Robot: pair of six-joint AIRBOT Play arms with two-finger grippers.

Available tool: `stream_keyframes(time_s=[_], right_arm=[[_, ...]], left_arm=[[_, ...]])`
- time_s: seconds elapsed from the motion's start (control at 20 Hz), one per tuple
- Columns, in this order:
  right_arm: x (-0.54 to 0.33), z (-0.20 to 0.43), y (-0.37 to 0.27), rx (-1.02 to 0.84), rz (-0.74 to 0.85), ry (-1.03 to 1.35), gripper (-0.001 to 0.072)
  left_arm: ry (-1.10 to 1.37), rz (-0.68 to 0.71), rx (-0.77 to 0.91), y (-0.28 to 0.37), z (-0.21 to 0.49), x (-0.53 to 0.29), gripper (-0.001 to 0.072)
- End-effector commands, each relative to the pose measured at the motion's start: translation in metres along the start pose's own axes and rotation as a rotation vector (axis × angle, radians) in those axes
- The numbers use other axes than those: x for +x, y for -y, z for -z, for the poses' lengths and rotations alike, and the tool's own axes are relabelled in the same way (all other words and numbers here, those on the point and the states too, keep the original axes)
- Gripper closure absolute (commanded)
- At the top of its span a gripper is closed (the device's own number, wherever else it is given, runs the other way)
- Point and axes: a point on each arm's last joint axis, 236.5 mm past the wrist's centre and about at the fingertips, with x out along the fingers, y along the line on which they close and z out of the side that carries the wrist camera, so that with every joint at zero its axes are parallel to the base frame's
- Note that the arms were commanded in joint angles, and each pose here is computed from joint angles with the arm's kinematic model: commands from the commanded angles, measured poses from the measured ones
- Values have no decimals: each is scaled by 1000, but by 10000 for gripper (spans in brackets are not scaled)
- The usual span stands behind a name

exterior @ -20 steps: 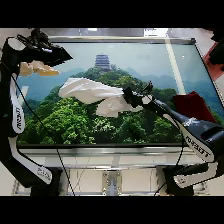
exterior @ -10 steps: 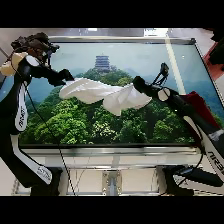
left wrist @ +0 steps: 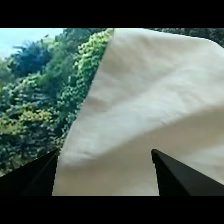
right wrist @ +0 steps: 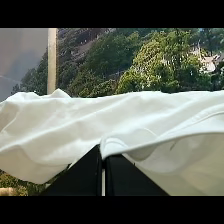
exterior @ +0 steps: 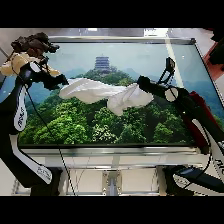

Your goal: Fold the shirts.

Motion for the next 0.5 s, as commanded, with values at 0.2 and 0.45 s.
stream_keyframes(time_s=[0.2, 0.45], right_arm=[[-1, 1, 1, -14, 6, -5, 676], [-1, 1, 1, -15, 6, -5, 676]], left_arm=[[-73, 56, -7, -1, 17, 22, 51], [-89, 219, -41, 33, 20, 30, 428]])
